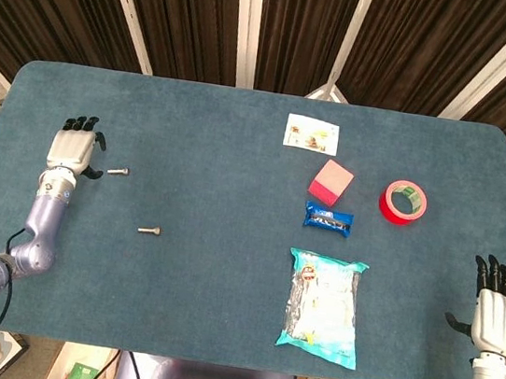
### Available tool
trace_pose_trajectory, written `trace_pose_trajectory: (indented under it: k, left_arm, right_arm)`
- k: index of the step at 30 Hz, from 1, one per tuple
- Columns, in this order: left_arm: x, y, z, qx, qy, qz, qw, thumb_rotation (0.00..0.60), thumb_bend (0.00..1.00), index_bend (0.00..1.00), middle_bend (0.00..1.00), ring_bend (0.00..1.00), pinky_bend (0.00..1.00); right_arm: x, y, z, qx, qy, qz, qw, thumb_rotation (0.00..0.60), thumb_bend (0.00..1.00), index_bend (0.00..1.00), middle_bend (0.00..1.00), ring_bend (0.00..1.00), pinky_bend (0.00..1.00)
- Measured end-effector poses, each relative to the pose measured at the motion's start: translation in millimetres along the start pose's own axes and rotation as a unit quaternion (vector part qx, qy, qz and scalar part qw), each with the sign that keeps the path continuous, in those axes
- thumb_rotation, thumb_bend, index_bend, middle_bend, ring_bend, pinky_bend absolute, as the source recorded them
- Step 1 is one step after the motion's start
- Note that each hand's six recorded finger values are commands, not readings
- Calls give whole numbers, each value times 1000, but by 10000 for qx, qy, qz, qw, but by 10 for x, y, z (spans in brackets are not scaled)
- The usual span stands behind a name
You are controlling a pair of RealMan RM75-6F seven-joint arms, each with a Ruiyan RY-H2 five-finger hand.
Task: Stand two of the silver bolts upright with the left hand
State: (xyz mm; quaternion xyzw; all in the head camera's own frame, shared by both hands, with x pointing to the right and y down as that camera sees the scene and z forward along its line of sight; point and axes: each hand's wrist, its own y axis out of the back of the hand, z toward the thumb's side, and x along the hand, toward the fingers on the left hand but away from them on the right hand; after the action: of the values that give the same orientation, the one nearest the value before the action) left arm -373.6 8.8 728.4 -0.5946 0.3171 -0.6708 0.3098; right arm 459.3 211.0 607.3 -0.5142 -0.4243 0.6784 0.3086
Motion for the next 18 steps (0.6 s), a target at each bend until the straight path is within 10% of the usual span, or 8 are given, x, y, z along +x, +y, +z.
trace_pose_trajectory:
  k: [18]
  left_arm:
    - [144, -308, 189, 253, -68, -92, 9996, 600, 357, 482, 71, 0, 0]
  right_arm:
    - [-25, -29, -32, 24, -129, 3, 9999, 600, 0, 79, 20, 0, 0]
